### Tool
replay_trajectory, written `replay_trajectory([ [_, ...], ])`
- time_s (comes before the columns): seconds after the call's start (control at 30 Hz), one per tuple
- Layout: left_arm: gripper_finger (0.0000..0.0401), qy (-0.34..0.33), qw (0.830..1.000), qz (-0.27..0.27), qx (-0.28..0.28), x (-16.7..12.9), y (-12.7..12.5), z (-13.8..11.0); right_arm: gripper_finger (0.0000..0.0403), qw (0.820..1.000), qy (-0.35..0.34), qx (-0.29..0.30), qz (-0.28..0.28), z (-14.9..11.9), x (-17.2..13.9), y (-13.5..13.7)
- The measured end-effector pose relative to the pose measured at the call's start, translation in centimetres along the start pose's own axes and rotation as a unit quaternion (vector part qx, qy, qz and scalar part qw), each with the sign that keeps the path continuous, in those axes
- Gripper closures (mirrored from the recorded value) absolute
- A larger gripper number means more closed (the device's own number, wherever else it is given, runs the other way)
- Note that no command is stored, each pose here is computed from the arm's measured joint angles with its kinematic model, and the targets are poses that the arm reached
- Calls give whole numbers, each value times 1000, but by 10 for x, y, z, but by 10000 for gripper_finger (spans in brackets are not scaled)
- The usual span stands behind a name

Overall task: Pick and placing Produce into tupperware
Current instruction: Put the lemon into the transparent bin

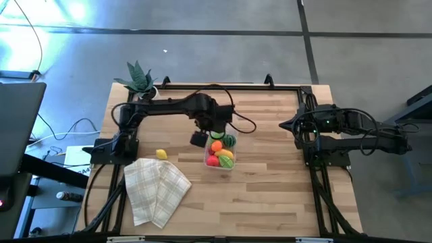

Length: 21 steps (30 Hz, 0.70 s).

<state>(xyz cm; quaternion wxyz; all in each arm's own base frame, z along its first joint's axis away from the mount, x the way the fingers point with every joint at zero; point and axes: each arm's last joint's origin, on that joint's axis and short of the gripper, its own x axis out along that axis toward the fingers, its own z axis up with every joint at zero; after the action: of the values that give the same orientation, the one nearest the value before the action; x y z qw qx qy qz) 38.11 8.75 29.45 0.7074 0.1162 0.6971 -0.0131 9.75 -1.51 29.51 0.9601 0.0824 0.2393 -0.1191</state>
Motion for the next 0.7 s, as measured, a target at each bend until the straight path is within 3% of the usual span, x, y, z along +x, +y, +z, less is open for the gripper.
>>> replay_trajectory([
  [0.37, 123, 26, 996, 57, -61, -46, -18, -68, 403, 1000, 0, 0, 0, 0, 0, 0],
  [0.5, 123, 24, 994, 53, -90, -35, -36, -105, 403, 1000, 0, 0, 0, 0, 0, 0],
  [0.7, 126, -85, 993, 34, -71, -6, -65, -155, 403, 1000, 0, 0, 0, 0, 0, 0],
])
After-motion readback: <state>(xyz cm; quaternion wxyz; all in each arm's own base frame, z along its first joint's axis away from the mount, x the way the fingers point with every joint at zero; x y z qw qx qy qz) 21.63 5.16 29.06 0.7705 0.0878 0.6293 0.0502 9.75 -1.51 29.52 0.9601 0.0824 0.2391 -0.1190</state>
